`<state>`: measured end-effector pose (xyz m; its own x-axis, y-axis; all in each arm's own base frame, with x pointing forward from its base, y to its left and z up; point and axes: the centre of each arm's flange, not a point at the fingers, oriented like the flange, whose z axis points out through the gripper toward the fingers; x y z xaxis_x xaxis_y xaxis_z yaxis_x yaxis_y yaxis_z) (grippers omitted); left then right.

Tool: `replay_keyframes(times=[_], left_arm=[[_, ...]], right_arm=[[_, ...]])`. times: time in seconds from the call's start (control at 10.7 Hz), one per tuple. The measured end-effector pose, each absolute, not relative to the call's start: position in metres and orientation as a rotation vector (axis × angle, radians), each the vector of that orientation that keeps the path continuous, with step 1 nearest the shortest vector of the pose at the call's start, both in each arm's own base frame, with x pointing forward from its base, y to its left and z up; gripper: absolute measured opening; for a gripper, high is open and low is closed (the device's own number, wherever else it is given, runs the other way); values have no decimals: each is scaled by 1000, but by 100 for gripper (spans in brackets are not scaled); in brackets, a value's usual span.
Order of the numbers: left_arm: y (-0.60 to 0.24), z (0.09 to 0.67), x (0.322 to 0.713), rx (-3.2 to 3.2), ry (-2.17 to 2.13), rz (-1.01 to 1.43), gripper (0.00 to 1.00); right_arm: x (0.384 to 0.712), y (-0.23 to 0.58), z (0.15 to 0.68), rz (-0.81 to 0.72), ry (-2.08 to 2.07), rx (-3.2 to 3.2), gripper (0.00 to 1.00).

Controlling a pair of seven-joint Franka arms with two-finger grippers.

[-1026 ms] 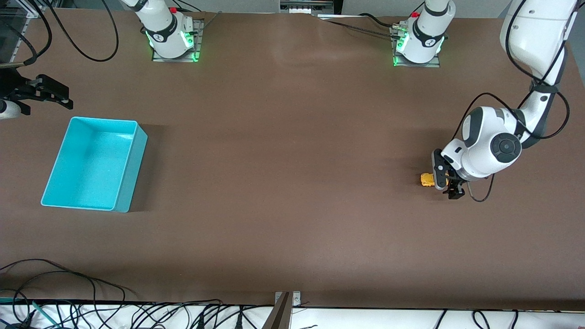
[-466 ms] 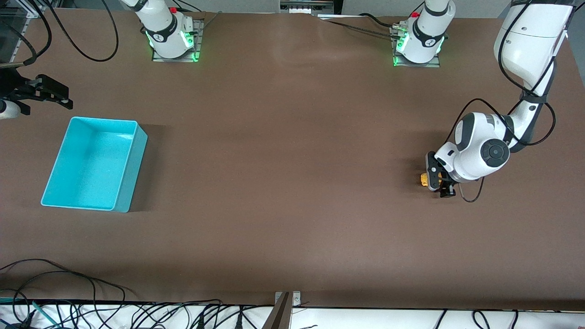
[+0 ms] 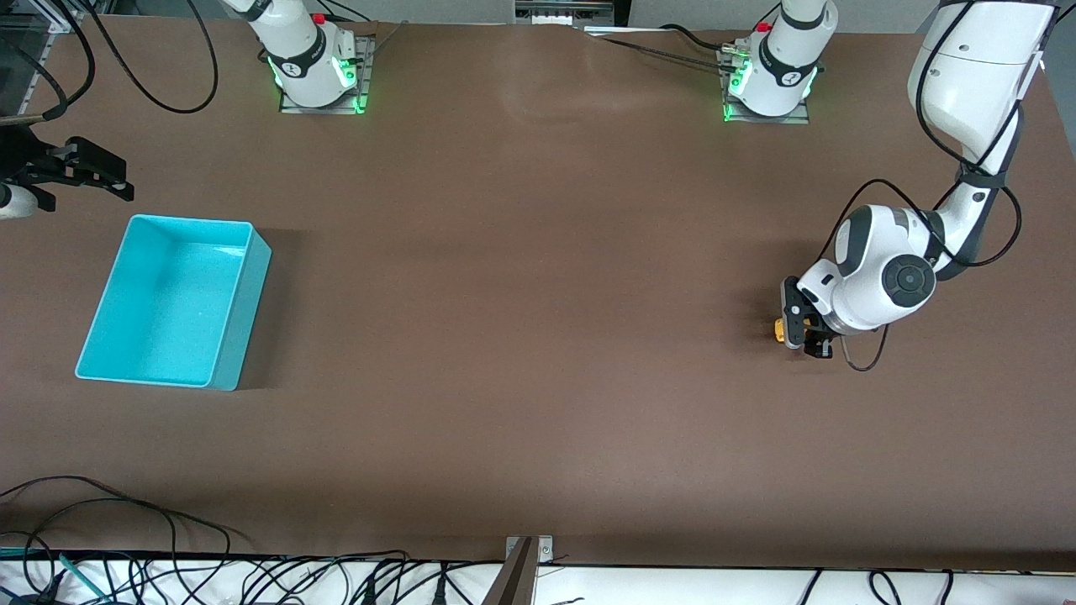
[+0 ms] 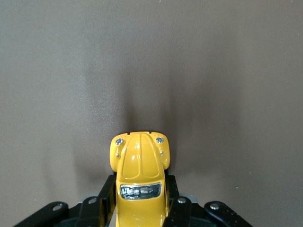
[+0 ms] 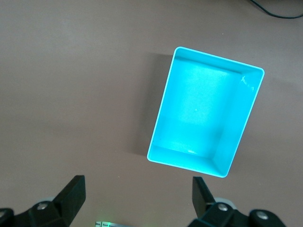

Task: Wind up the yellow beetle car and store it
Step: 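Close the left gripper on the yellow car's body, then drag the car backward along the table with the left gripper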

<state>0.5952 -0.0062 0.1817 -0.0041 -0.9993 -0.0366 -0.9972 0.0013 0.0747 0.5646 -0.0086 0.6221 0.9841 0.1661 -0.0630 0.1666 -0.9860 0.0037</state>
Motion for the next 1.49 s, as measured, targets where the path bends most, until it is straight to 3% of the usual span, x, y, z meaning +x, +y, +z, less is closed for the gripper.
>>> replay_keyframes(times=[0.65,1.49], left_arm=[[12,178,593,2223,-2163,-138,45],[101,178,588,2188,-2185,-117,45]], right_arm=[[565,-9,622,-98,261,3120,100],[563,-14,627,-81,284,3122,100]])
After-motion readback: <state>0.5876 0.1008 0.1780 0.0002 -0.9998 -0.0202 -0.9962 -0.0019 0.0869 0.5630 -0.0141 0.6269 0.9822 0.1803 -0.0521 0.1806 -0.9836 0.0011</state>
